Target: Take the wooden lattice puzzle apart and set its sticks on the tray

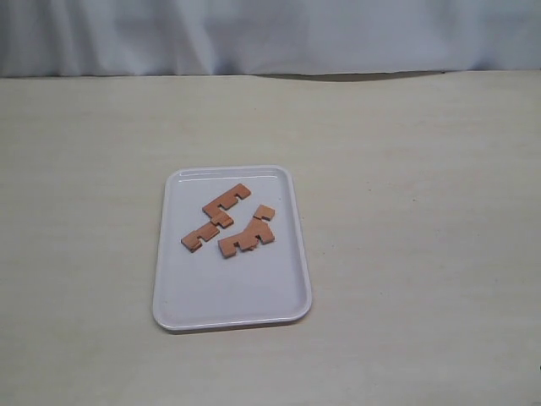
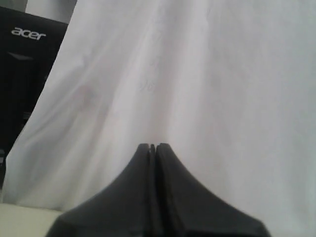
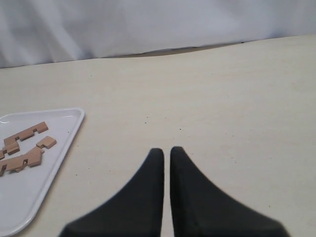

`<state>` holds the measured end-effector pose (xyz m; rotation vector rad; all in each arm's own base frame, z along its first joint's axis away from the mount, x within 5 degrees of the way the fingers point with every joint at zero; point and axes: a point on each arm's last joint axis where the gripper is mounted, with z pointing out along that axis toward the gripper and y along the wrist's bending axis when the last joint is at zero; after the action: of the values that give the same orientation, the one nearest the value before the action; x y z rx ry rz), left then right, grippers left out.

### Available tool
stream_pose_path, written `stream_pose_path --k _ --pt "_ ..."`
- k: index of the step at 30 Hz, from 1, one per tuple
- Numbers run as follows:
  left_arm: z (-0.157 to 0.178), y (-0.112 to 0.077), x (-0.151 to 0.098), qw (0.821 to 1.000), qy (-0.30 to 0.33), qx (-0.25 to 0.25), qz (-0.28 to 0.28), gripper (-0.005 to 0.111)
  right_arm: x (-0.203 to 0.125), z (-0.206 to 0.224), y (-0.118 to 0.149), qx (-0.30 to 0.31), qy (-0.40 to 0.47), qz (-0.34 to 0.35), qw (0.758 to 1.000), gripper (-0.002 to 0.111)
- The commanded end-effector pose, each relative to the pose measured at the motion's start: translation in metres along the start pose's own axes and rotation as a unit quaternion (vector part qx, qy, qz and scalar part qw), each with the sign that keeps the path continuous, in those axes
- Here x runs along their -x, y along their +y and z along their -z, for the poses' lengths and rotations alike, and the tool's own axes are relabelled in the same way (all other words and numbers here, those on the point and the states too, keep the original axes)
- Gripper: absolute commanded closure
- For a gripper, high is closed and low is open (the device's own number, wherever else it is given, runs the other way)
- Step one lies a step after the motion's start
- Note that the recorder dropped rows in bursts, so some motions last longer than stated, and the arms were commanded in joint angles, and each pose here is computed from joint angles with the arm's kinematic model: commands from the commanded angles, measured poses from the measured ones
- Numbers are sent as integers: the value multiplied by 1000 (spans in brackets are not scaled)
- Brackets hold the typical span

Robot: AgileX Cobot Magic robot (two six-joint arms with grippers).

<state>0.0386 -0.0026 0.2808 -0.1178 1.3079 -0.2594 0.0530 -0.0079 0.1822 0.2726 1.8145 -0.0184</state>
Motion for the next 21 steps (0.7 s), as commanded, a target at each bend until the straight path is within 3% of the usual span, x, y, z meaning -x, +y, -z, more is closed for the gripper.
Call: stream_pose_path --k 1,6,11,21 --pt "-2 9 -33 1000 17 6 10 107 0 0 0 1 -3 3 1000 104" --pt "0 16 -66 997 75 18 5 107 0 0 0 1 -3 3 1000 104" --pt "3 17 -76 988 130 32 82 107 0 0 0 1 -3 3 1000 104" --pt "11 18 -96 965 247 47 73 107 0 0 0 1 -3 3 1000 104"
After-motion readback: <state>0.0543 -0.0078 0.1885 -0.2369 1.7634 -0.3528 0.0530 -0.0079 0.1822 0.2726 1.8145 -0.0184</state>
